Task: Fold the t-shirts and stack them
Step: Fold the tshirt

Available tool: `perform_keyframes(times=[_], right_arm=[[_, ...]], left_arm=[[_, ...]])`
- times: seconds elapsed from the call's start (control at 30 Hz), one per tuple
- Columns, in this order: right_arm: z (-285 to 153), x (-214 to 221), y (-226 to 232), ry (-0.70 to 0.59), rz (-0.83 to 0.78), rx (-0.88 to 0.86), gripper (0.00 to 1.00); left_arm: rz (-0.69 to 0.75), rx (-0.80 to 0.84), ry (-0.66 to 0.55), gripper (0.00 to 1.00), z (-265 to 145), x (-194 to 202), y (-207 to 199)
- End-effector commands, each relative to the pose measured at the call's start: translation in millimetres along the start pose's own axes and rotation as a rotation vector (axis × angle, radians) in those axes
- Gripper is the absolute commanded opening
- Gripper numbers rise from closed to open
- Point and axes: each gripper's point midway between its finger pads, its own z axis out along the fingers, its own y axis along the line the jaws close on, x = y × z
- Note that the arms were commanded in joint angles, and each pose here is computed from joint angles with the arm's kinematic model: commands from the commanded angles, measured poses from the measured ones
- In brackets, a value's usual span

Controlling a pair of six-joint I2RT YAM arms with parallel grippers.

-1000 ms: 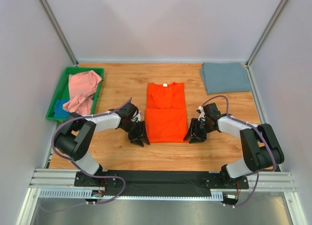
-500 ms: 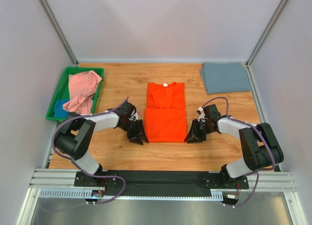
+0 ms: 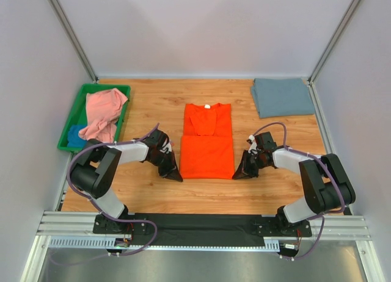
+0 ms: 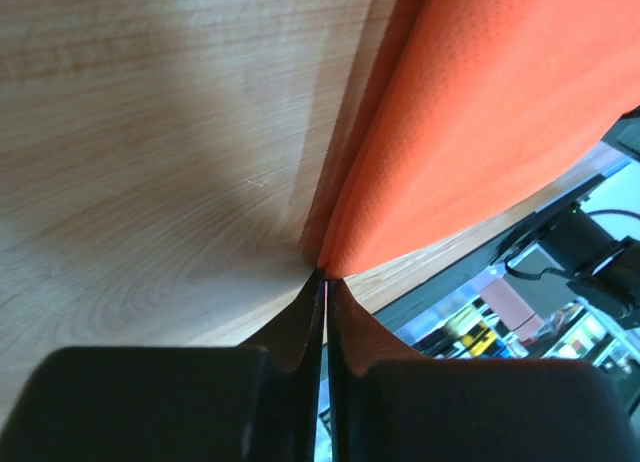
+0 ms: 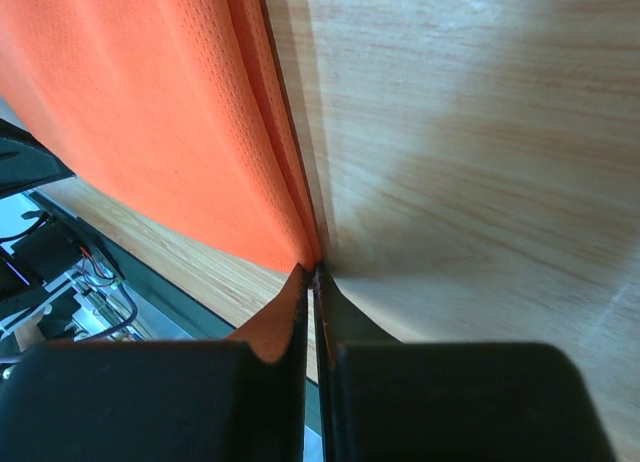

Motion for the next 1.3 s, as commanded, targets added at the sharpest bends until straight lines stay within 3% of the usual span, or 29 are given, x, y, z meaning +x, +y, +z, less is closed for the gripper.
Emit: perform_keyframes(times=[0.0,0.07,0.6,0.7,0.8,1.27], right_arm=[[4.4,3.2,-21.5,-0.023,0.006,0.083,0.00],[0.6,4.8,-19.3,-0.031,0.001,0.076,0.00],[-35.4,28.2,-7.7,-0.109,0.007,0.040,0.00],[-31.7,32.5,-15.1,-0.097,0.032,0.064,0.00],[-30.1,35.5,-16.5,-0.088,0.048,0.062,0.00],[-30.4,42.7,-24.9,-0.083,0.108,0.102,0.00]], left_arm=[[-0.001,-0.089,-0.046,0.04,1.6,-2.7,20.4],[0.002,-0.082,-0.054,0.00,-1.6,-3.6,16.7],[0.035,-0.014,-0.115,0.00,-35.4,27.7,-9.8],[0.034,-0.056,-0.111,0.23,-33.0,27.3,-0.7],[0.023,-0.048,-0.076,0.31,-25.5,30.9,2.2],[0.025,0.056,-0.045,0.41,2.9,37.8,-12.3]])
